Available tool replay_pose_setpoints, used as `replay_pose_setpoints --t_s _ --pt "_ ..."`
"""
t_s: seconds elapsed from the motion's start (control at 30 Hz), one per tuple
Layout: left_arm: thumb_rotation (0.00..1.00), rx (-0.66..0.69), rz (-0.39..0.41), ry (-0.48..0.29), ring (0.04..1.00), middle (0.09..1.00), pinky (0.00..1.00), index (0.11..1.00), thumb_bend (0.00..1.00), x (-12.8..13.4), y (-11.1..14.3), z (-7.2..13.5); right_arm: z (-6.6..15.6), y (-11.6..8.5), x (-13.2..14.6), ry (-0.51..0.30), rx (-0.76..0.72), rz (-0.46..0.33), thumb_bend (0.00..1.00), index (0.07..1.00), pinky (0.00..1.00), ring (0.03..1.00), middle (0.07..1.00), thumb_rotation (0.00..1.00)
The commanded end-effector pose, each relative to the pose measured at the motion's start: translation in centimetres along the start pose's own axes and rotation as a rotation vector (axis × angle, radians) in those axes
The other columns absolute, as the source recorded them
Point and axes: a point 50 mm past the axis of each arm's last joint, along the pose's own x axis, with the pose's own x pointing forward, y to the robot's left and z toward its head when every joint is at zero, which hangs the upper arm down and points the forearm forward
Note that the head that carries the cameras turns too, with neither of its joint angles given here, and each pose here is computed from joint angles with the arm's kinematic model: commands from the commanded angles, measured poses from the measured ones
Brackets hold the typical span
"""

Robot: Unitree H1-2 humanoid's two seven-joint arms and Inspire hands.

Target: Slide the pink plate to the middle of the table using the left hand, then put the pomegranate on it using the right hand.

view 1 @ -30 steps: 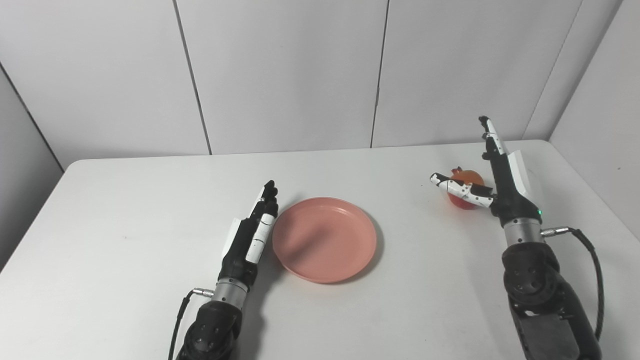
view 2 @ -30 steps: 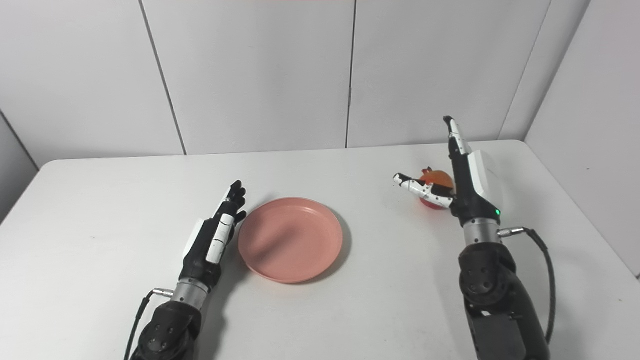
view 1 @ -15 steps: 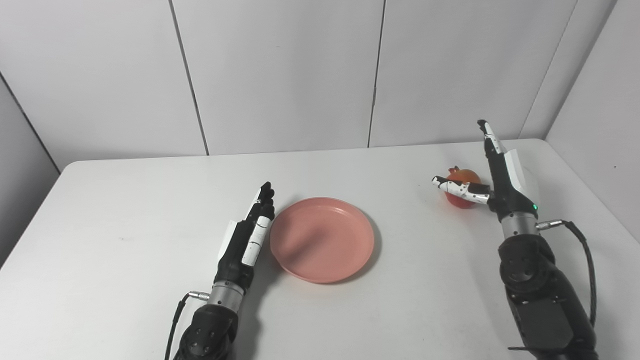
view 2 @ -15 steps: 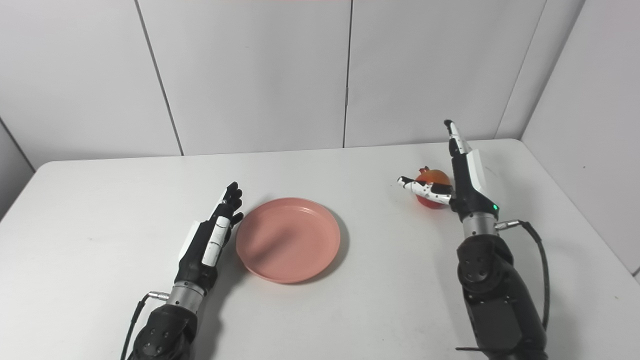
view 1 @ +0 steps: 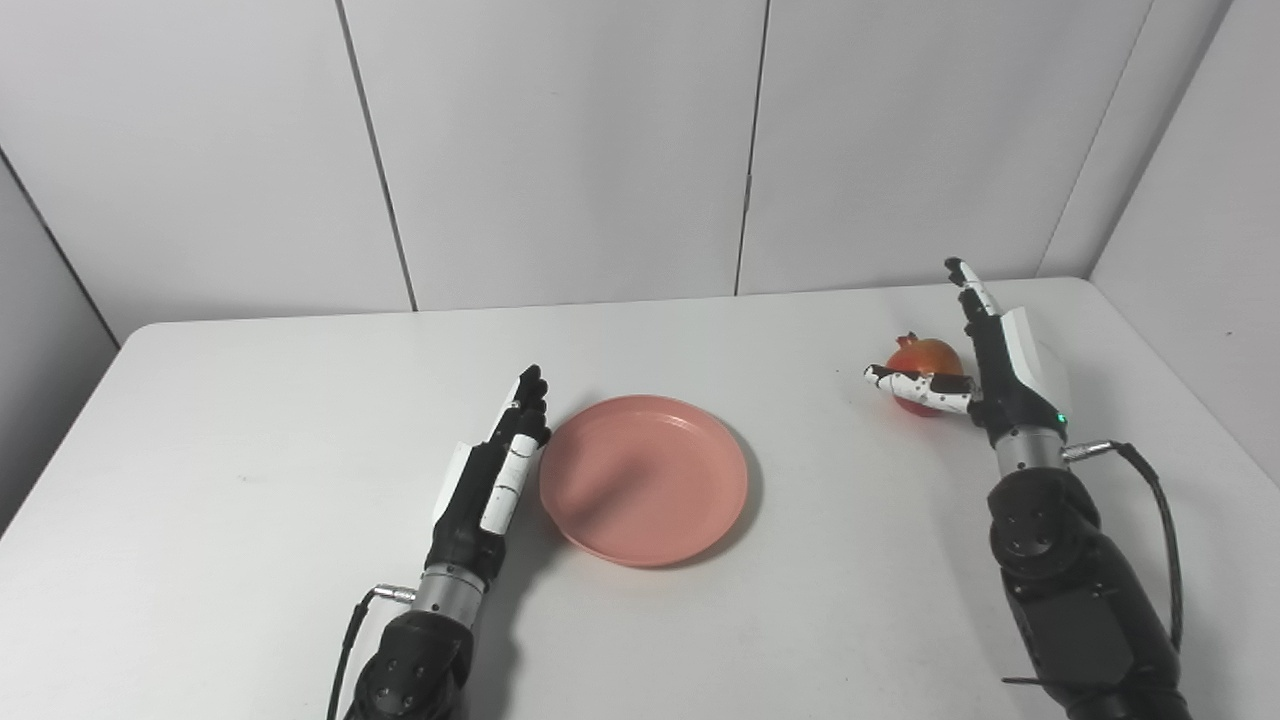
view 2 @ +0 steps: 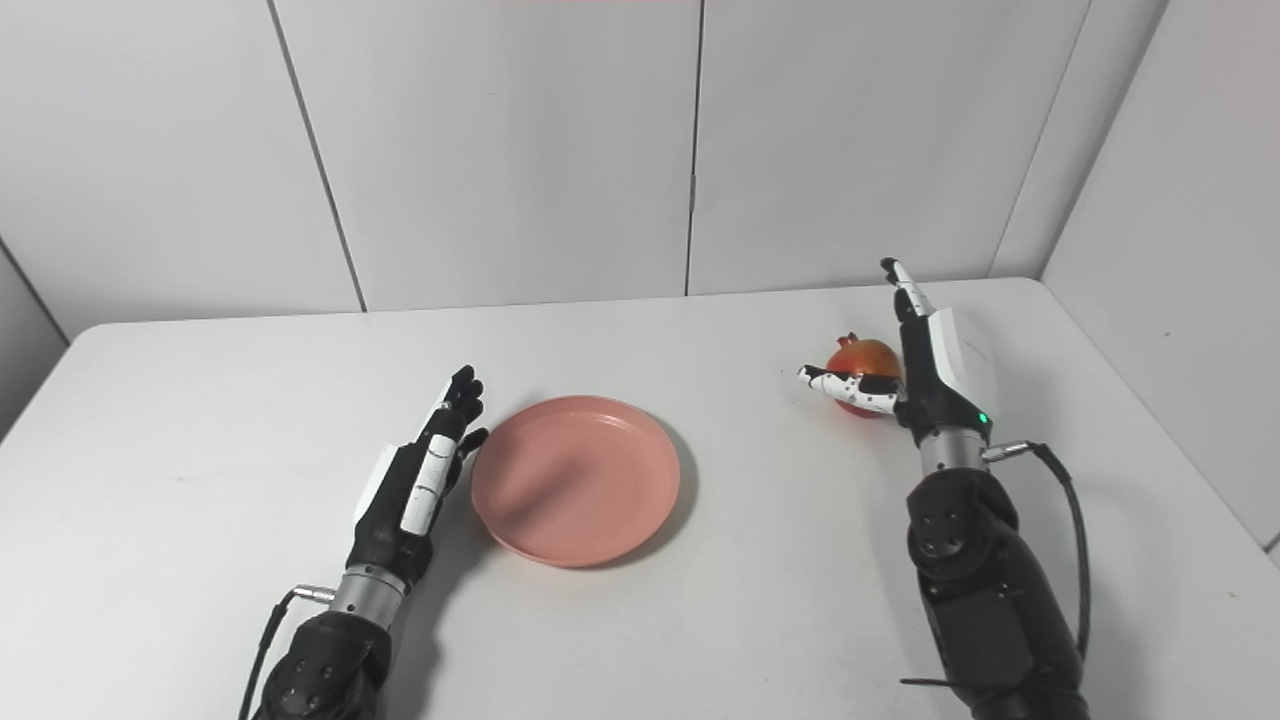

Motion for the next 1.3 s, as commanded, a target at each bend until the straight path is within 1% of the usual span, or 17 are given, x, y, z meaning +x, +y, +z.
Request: replay_pose_setpoints --t_s 0.0,0.27,0.5,0.63,0.9,1.1,1.27 --pt "1.0 0.013 -0.004 -0.04 0.994 1.0 0.95 1.0 0.7 0.2 0.3 0.9 1.7 -1.7 2.1 -0.033 -0.007 -0.062 0.88 0.913 0.77 0.87 0.904 0.27" --pt "1.0 0.005 -0.008 -0.042 0.991 1.0 0.94 1.0 0.69 0.2 0.4 1.0 1.5 -1.3 2.3 0.008 0.012 -0.051 0.84 0.892 0.75 0.852 0.892 0.22" --pt "1.0 0.004 -0.01 -0.044 0.992 1.0 0.95 1.0 0.69 0.2 0.5 1.1 0.5 -0.6 2.5 0.047 0.042 -0.028 0.81 0.884 0.75 0.847 0.88 0.19" --pt "1.0 0.009 -0.009 -0.045 0.99 1.0 0.95 1.0 0.69 0.1 0.5 1.2 0.0 -0.3 2.6 0.067 0.043 -0.022 0.8 0.883 0.75 0.847 0.878 0.19" --pt "1.0 -0.004 -0.013 -0.048 0.989 1.0 0.94 1.0 0.7 0.1 0.5 1.2 -0.7 0.2 2.7 0.088 0.025 -0.015 0.78 0.864 0.74 0.83 0.862 0.18" --pt "1.0 -0.005 -0.013 -0.04 0.988 1.0 0.94 1.0 0.69 0.0 0.6 1.3 -1.1 0.7 2.6 0.098 0.011 -0.004 0.74 0.85 0.72 0.815 0.853 0.14" --pt "1.0 -0.021 -0.017 -0.04 0.994 1.0 0.95 1.0 0.68 0.1 0.7 1.4 -1.5 1.3 2.7 0.083 -0.021 -0.039 0.69 0.803 0.68 0.772 0.807 0.08"
